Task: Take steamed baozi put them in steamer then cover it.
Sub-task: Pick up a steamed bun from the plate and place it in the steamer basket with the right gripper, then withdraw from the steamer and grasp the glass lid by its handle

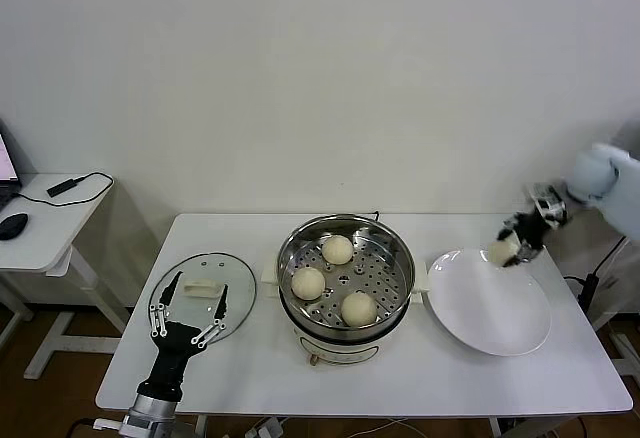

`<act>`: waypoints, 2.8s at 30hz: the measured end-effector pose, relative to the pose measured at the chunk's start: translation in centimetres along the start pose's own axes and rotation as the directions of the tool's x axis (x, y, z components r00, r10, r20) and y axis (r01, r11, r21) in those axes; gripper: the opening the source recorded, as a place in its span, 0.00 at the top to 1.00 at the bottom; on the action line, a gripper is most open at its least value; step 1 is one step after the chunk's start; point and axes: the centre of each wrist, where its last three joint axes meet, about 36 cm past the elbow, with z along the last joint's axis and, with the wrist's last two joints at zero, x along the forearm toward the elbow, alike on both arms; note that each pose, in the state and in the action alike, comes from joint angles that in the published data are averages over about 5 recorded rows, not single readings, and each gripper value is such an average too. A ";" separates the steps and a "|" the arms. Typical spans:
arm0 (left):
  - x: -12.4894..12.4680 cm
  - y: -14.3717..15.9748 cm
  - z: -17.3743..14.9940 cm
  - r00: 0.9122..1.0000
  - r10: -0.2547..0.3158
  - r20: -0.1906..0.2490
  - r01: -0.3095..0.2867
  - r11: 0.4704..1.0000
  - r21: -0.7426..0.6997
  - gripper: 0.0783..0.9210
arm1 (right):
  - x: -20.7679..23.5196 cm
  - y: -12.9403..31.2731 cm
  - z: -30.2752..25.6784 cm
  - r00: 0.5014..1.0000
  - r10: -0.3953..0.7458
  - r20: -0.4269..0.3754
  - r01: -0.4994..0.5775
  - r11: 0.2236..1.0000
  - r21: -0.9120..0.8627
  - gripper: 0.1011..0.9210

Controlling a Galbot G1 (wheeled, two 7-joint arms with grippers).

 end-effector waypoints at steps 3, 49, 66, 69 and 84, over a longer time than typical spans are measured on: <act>0.0 -0.1 -0.1 1.000 0.001 0.002 -0.001 1.000 0.001 0.12 | 2.0 -0.6 -4.0 0.999 -0.004 0.045 0.002 0.999 0.035 0.35; 0.0 0.3 0.2 1.000 -0.014 0.003 0.014 1.000 -0.004 0.12 | -6.1 0.4 -26.1 0.986 -0.165 0.021 0.155 0.959 0.237 0.35; 0.0 0.4 0.2 1.000 -0.020 0.002 0.020 1.000 -0.004 0.12 | -6.8 0.6 -25.8 0.988 -0.154 0.026 0.143 0.960 0.240 0.12; -0.1 0.4 0.1 1.000 -0.021 0.003 0.021 1.000 -0.004 0.12 | -6.5 0.7 -25.8 0.987 -0.155 0.039 0.141 0.960 0.243 0.12; -1.3 0.6 -0.7 1.000 0.000 0.020 0.001 0.999 -0.052 0.12 | -3.5 3.1 -22.4 0.859 0.180 0.480 -0.246 0.966 0.077 0.12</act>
